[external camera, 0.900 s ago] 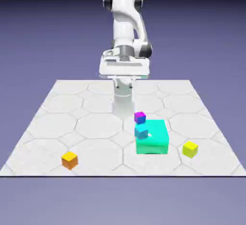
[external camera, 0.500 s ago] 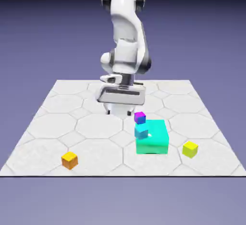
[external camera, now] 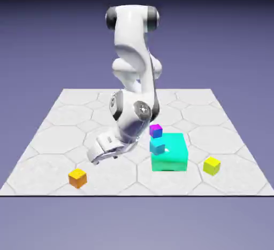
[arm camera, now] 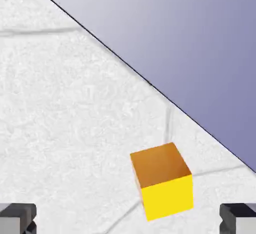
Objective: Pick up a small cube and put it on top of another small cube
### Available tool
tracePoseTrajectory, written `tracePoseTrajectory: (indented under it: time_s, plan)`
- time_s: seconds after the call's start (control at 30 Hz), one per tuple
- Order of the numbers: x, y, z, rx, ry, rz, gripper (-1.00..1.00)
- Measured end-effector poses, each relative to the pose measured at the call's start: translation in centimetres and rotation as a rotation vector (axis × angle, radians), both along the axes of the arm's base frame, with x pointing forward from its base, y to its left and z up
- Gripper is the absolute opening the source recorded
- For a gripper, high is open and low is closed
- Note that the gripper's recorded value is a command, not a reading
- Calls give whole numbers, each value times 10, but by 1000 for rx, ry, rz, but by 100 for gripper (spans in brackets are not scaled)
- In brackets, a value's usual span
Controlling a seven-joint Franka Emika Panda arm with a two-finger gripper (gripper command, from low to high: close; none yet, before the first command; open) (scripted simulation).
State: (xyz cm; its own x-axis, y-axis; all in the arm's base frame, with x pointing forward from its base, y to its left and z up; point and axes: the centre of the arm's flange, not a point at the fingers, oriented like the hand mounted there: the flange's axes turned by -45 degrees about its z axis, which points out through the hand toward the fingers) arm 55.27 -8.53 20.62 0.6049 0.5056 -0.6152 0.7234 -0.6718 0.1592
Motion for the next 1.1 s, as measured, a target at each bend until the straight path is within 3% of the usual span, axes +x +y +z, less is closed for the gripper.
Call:
tracePoseTrajectory:
  time_s: [0.27,0.33,0.4,0.43,0.5,0.6,0.83,1.1]
  plan:
    - [7,-52,-83,-188,356,65,0]
    - [7,-54,-86,-196,371,67,0]
    - [-15,-84,-124,-197,371,66,0]
    - [-20,-89,-130,-197,371,66,-100]
    - [-20,-89,-130,-196,372,65,-100]
    - [16,-56,-68,-211,323,40,-100]
    - [20,179,-65,-272,309,374,-100]
    - [-84,426,-42,-338,253,769,-100]
